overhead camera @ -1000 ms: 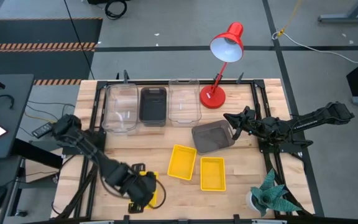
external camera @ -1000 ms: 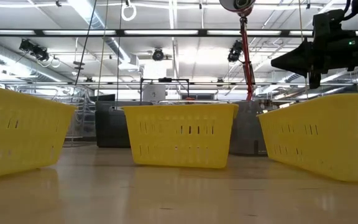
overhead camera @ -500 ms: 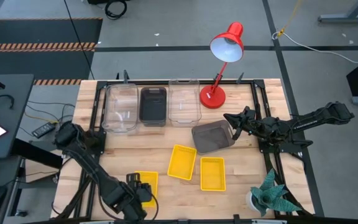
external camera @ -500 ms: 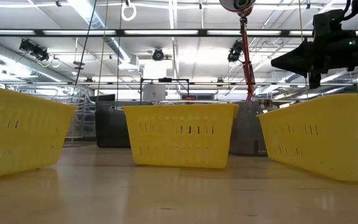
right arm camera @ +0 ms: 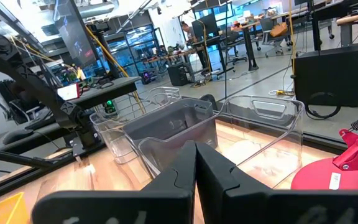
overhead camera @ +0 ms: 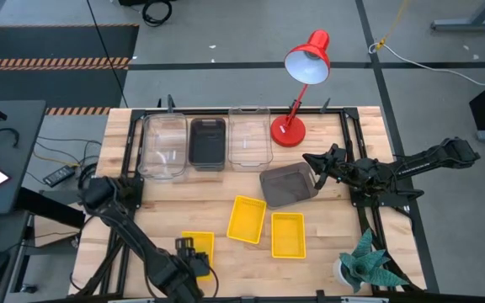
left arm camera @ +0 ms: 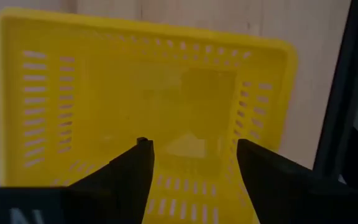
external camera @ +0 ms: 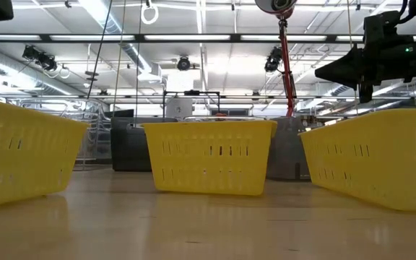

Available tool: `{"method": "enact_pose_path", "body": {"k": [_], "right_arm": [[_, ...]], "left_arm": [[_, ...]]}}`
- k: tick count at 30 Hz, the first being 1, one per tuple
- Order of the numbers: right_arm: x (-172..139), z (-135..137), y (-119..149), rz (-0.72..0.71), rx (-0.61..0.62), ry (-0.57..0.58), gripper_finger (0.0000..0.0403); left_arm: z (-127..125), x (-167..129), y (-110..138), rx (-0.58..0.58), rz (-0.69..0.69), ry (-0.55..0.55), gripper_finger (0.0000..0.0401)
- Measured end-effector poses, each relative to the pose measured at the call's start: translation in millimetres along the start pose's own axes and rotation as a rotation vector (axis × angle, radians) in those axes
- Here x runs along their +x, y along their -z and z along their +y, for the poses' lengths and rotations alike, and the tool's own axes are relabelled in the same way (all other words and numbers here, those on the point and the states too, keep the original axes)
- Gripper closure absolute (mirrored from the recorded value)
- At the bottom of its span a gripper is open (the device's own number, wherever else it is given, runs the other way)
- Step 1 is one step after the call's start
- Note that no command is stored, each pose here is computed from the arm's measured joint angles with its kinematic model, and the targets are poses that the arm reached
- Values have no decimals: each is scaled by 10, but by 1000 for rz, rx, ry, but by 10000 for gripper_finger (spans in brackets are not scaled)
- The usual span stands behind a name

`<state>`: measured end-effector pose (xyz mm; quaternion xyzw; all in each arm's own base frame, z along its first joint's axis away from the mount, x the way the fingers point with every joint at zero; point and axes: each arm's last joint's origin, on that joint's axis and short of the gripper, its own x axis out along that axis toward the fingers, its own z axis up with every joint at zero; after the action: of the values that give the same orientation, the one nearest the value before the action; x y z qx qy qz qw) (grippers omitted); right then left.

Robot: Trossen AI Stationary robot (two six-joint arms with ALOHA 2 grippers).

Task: Stack baskets by color
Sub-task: Stack the left yellow bin on top of the middle yellow bin

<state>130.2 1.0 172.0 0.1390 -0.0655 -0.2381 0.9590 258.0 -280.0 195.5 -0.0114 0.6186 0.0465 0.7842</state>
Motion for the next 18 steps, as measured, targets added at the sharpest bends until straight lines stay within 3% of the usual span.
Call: {"method": "enact_pose_path", "body": {"k": [8,14,18], "right_arm": [[0,0,0,0,0,0,389],[0,0,-1,0,0,0,389],[0,0,0,0,0,0,389]], "left_arm": [[38,41,1,-6,92,13,165],[91,-194,-49,-24,63,80,190],[-25,-366,-107,-25,-19,176,203]]}}
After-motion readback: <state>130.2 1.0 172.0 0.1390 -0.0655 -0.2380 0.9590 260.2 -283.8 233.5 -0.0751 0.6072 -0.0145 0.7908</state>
